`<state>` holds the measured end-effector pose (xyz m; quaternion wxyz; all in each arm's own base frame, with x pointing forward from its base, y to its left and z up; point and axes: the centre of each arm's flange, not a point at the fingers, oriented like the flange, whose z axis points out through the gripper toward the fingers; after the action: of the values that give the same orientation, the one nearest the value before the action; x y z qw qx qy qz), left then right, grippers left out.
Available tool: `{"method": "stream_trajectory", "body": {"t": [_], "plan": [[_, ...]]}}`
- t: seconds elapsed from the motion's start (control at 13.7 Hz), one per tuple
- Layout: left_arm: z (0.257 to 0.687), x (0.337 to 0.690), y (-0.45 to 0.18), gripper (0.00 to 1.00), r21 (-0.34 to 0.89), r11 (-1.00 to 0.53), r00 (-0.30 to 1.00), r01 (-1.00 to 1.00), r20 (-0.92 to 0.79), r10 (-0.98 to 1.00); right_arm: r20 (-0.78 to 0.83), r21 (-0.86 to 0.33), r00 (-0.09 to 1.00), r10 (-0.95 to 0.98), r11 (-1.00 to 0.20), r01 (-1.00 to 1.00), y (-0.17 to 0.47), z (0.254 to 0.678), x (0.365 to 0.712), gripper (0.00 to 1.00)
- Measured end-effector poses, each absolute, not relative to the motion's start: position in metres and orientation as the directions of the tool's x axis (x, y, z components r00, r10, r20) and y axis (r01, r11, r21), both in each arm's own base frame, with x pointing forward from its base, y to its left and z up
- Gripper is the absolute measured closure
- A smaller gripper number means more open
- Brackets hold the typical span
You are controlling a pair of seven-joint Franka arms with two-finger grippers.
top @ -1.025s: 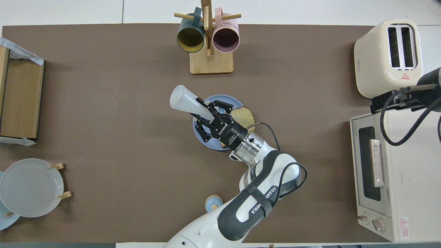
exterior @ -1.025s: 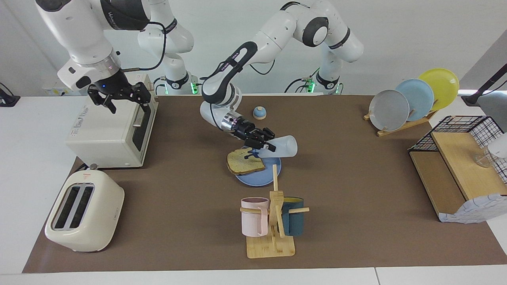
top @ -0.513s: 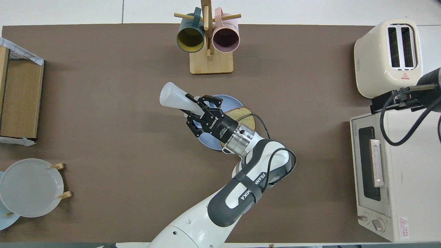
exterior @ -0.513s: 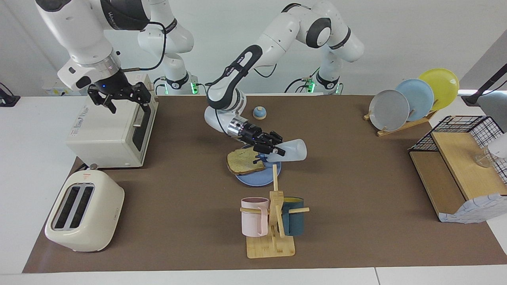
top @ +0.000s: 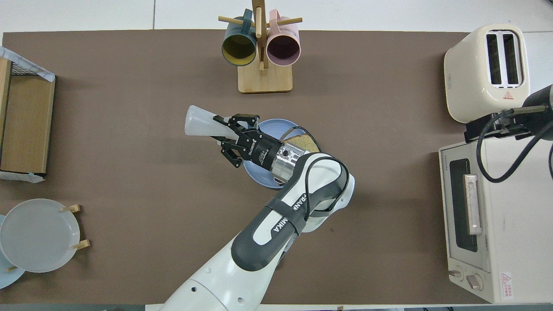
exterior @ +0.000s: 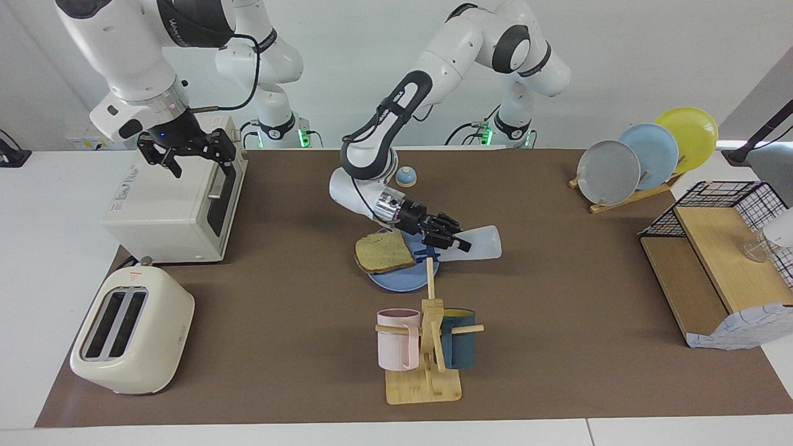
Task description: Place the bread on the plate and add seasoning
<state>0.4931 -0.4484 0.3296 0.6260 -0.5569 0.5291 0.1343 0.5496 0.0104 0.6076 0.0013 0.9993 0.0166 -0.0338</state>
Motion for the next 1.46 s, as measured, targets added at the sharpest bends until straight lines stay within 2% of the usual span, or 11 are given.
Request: {"method": "stream_trajectory", "body": {"t": [0.15, 0.29, 0.51, 0.66, 0.81, 1.1, 1.46], "plan": [[0.398, 0.508, -0.422, 0.59, -0.599, 0.142, 0.435, -0.788, -0.705, -0.560, -0.068, 0.001, 0.997, 0.033, -0.999, 0.033, 0.010, 0.608, 0.550, 0.00], [0.464, 0.523, -0.385, 0.59, -0.599, -0.144, 0.511, -0.788, -0.504, -0.696, -0.068, 0.001, 0.997, 0.033, -0.999, 0.033, 0.010, 0.608, 0.550, 0.00], [0.544, 0.555, -0.307, 0.59, -0.490, -0.506, 0.649, -0.710, -0.173, -0.741, -0.068, 0.001, 0.997, 0.033, -0.999, 0.033, 0.010, 0.608, 0.550, 0.00], [0.568, 0.575, -0.268, 0.59, -0.378, -0.691, 0.736, -0.616, 0.037, -0.676, -0.068, 0.001, 0.997, 0.033, -0.999, 0.033, 0.010, 0.608, 0.550, 0.00], [0.564, 0.594, -0.252, 0.59, -0.292, -0.813, 0.791, -0.503, 0.224, -0.570, -0.068, 0.001, 0.997, 0.033, -0.999, 0.033, 0.010, 0.608, 0.550, 0.00], [0.509, 0.617, -0.224, 0.59, -0.126, -0.946, 0.780, -0.300, 0.538, -0.319, -0.068, 0.001, 0.997, 0.033, -0.999, 0.033, 0.010, 0.608, 0.550, 0.00], [0.452, 0.635, -0.200, 0.59, -0.060, -0.968, 0.729, -0.243, 0.648, -0.223, -0.071, 0.001, 0.997, 0.033, -0.999, 0.033, 0.010, 0.607, 0.549, 0.00]]}}
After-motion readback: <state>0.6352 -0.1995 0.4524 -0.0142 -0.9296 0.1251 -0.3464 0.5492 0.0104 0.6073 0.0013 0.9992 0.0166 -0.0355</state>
